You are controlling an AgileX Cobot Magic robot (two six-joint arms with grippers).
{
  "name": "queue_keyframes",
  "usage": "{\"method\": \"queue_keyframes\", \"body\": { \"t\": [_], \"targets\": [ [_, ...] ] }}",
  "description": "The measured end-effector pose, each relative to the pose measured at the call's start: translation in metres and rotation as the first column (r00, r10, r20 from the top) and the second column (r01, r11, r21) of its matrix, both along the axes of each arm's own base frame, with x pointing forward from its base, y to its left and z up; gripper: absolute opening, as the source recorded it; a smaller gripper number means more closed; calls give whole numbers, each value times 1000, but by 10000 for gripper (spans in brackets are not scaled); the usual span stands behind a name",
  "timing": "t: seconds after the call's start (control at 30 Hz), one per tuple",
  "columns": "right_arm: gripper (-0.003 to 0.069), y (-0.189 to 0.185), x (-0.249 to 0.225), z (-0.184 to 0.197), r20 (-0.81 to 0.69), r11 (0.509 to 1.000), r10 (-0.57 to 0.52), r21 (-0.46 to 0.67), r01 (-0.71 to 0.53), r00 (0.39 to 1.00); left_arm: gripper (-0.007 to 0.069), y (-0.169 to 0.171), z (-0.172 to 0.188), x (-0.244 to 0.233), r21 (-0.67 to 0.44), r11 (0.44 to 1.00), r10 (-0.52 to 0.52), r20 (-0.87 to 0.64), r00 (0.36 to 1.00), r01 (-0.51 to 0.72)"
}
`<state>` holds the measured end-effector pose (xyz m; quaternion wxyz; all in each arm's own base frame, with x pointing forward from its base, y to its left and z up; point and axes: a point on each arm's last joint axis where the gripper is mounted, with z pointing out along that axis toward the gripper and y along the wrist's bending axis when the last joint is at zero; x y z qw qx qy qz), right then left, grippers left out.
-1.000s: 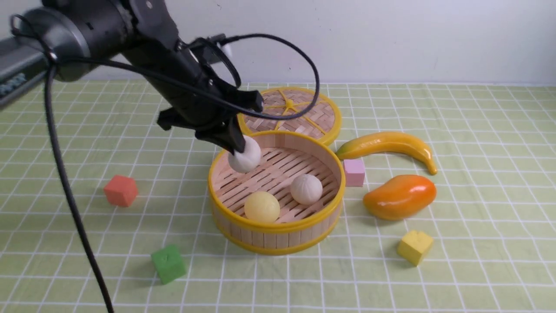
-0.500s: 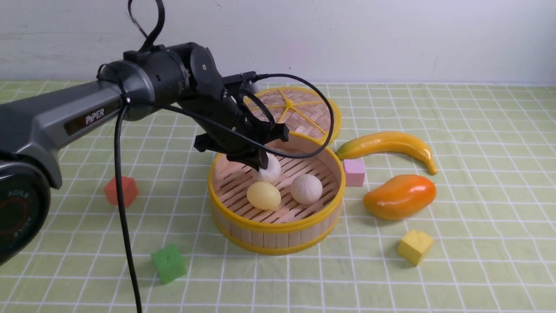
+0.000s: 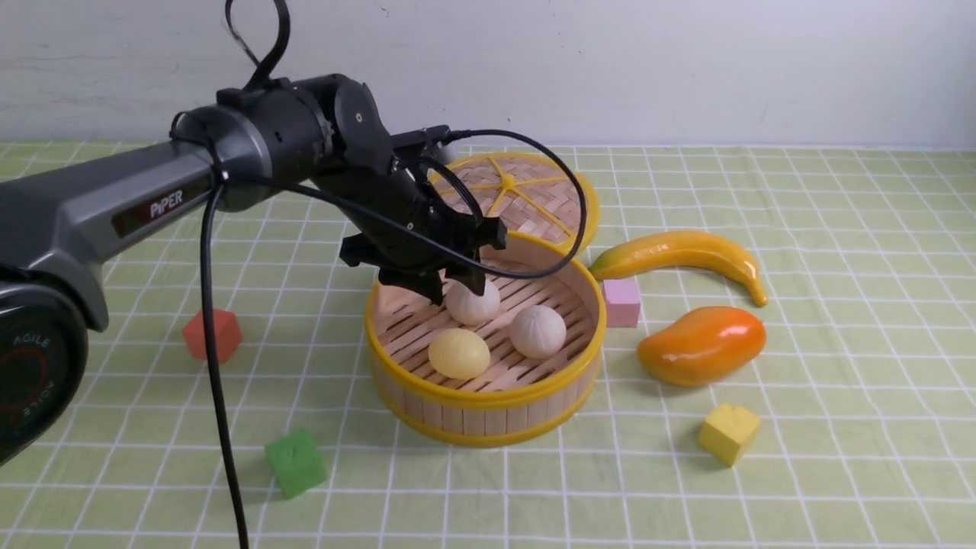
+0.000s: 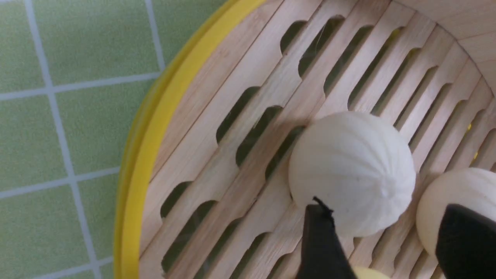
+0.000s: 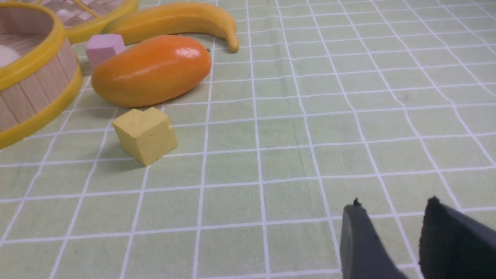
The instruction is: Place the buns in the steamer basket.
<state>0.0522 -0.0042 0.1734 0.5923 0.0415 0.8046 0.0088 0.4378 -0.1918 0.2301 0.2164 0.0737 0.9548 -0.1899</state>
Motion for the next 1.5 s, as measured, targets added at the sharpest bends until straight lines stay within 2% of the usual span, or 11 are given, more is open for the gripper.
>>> {"method": "queue_keyframes", "body": {
  "t": [0.2,0.37,0.4,0.53,0.73,0.87,0.97,1.1,1.2,1.3,1.5],
  "targets": [
    [239,0,0,0,0,1000,0,0,0,1000,445,8,37,-15,33,999,-33,33,999,32],
    [239,0,0,0,0,1000,0,0,0,1000,394,36,127,-66,138,988,-80,127,989,62],
    [239,0,0,0,0,1000,0,0,0,1000,390,38,131,-69,148,987,-81,128,988,61],
    [239,0,0,0,0,1000,0,0,0,1000,233,75,215,-141,169,985,-27,275,961,-21],
    [239,0,0,0,0,1000,0,0,0,1000,29,122,264,-249,81,988,84,420,903,-129],
    [239,0,0,0,0,1000,0,0,0,1000,-13,142,252,-300,38,987,126,432,893,-158],
    [239,0,0,0,0,1000,0,0,0,1000,-13,161,214,-346,3,981,172,432,885,-193],
    [239,0,0,0,0,1000,0,0,0,1000,-13,179,171,-391,-85,972,232,488,841,-219],
    [239,0,0,0,0,1000,0,0,0,1000,-13,192,128,-426,-225,949,312,571,759,-220],
    [239,0,0,0,0,1000,0,0,0,1000,-13,200,99,-445,-306,926,368,605,706,-221],
    [239,0,0,0,0,1000,0,0,0,1000,-13,201,85,-446,-313,922,377,603,703,-226]
  ]
}}
